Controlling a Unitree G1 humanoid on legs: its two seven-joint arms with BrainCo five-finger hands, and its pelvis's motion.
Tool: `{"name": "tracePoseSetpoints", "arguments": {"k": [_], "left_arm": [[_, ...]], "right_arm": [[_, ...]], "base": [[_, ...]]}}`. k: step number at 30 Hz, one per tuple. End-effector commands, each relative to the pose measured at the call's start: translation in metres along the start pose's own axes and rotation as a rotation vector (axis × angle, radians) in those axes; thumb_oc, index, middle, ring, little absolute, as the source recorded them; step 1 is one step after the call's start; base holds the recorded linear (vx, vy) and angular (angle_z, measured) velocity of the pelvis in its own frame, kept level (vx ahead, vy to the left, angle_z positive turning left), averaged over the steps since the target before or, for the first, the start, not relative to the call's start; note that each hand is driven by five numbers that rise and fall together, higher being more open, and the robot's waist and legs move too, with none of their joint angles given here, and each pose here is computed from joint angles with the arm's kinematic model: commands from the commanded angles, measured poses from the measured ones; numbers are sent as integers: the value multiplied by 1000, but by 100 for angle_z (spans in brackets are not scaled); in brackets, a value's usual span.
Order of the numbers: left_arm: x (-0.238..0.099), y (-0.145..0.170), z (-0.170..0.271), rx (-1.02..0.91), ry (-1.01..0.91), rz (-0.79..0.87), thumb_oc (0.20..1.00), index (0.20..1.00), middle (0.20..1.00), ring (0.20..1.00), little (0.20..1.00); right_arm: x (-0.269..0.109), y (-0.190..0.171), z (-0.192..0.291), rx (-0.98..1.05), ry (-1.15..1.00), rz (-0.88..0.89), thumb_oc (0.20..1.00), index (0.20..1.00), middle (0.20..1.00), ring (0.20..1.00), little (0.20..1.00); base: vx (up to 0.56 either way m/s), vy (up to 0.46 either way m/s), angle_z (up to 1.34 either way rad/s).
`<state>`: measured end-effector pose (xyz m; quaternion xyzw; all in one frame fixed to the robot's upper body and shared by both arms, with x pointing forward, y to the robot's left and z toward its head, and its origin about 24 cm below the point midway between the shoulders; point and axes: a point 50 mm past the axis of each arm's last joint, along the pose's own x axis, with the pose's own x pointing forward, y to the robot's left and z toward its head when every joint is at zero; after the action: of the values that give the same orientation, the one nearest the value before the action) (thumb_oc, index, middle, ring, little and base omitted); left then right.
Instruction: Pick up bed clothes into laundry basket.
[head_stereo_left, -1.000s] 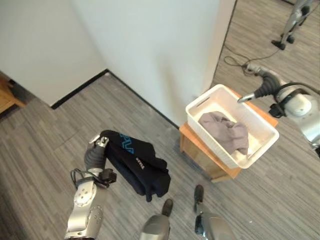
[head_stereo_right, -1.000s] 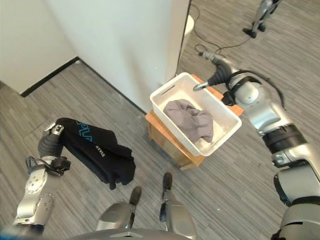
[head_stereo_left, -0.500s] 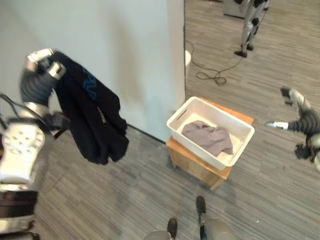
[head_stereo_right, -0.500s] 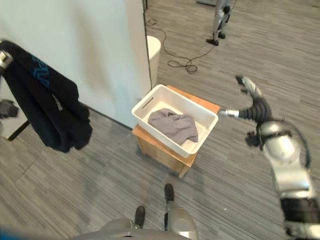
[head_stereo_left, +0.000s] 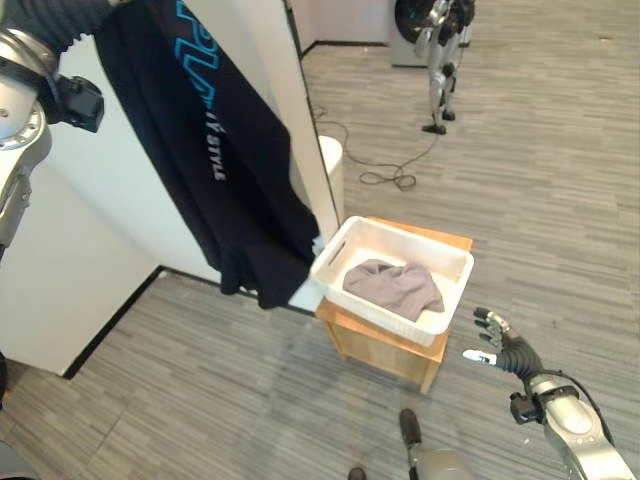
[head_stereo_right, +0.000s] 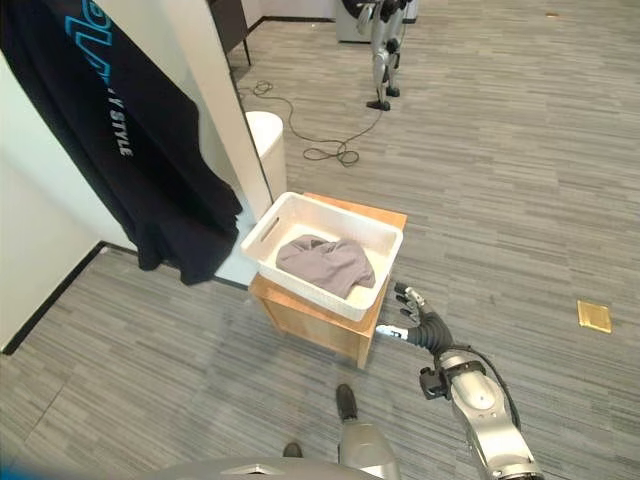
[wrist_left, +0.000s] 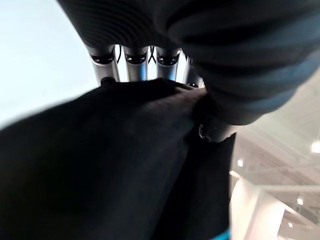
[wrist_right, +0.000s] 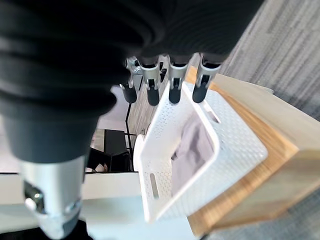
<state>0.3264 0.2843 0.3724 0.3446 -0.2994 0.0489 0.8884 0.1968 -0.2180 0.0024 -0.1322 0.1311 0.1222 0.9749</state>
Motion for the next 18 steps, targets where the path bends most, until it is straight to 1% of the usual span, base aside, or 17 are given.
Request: {"name": "tracePoseSetpoints", "arguments": {"k": [1,2,3,6,11,18], "left_arm": [[12,39,19,-58,-58,190,200,200,200,200,200],[12,39,19,-58,-59,189,200,200,200,200,200],[17,39,19,-80,-55,211,200,200,200,200,200],[23,36,22,-106,-53,217,200,200,200,200,200],[31,28,32,-141,-95,211,200,200,200,200,200],[41,17,44,-192,-137,212,200,200,200,200,200]], "right_arm": [[5,3,23,-93,-101,95,1000,1000,1000,1000,1000],[5,3,23,-92,-101,95,1000,1000,1000,1000,1000],[5,10,26,-86,-115,140,1000,1000,1000,1000,1000],[7,13,29,-79,-129,160,1000,1000,1000,1000,1000],[6,17,29,-13,-142,163,1000,1000,1000,1000,1000],[4,20,26,27,-133,168,1000,1000,1000,1000,1000]], "base": [[-10,4,-12],[-21,-3,-15],[-10,-7,-13],[1,-8,-6],[20,2,-16],[44,-8,-8]]}}
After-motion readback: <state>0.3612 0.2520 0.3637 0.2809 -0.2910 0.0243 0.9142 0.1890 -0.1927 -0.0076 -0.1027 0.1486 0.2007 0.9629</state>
